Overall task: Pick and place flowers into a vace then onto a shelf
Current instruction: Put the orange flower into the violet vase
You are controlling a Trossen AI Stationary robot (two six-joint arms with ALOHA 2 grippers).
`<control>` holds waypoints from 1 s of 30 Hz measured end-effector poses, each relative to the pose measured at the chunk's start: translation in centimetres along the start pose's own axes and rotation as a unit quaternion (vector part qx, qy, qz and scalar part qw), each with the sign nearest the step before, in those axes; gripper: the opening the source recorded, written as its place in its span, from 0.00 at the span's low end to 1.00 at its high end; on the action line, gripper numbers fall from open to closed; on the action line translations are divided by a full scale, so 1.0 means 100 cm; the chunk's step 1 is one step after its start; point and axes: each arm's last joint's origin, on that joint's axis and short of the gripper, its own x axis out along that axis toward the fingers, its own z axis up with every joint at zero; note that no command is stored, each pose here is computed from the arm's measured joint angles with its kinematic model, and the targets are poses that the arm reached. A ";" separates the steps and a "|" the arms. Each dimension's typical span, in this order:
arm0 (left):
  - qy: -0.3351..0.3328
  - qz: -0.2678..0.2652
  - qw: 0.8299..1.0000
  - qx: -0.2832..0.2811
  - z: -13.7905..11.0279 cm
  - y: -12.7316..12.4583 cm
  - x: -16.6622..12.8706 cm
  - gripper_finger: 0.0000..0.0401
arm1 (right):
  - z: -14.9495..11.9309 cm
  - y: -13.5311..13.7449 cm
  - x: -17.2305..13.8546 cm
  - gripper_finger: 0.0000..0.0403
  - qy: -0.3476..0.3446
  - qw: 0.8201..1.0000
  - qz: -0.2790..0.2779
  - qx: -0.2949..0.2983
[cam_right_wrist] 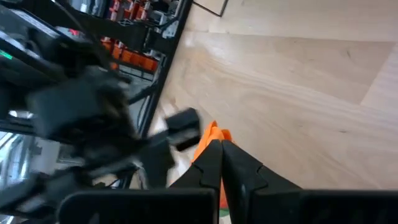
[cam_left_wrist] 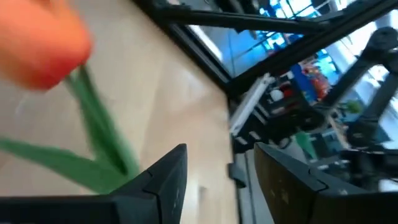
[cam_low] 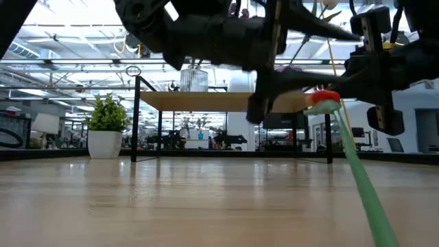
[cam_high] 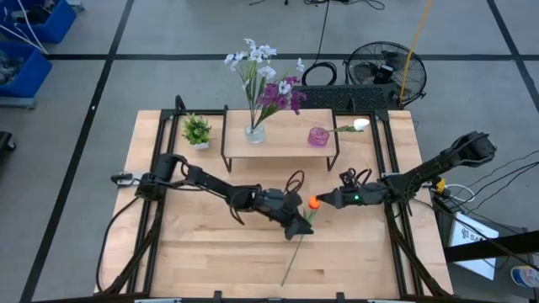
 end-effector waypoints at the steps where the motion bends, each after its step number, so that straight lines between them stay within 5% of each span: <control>1: 0.002 -0.005 1.000 0.000 0.003 -0.003 -0.002 0.47 | 0.000 -0.001 0.000 0.00 0.002 1.000 -0.004 -0.002; 6: 0.025 -0.005 1.000 -0.006 0.013 -0.010 -0.013 0.47 | -0.001 -0.002 0.000 0.00 0.004 1.000 -0.010 -0.002; 14: 0.093 0.144 0.985 -0.031 0.007 -0.001 -0.033 0.46 | 0.000 0.000 0.000 0.00 0.002 1.000 0.002 0.000; 30: 0.038 0.103 0.993 -0.036 0.007 0.014 -0.015 0.46 | 0.003 0.011 -0.001 0.00 -0.014 0.998 0.052 -0.011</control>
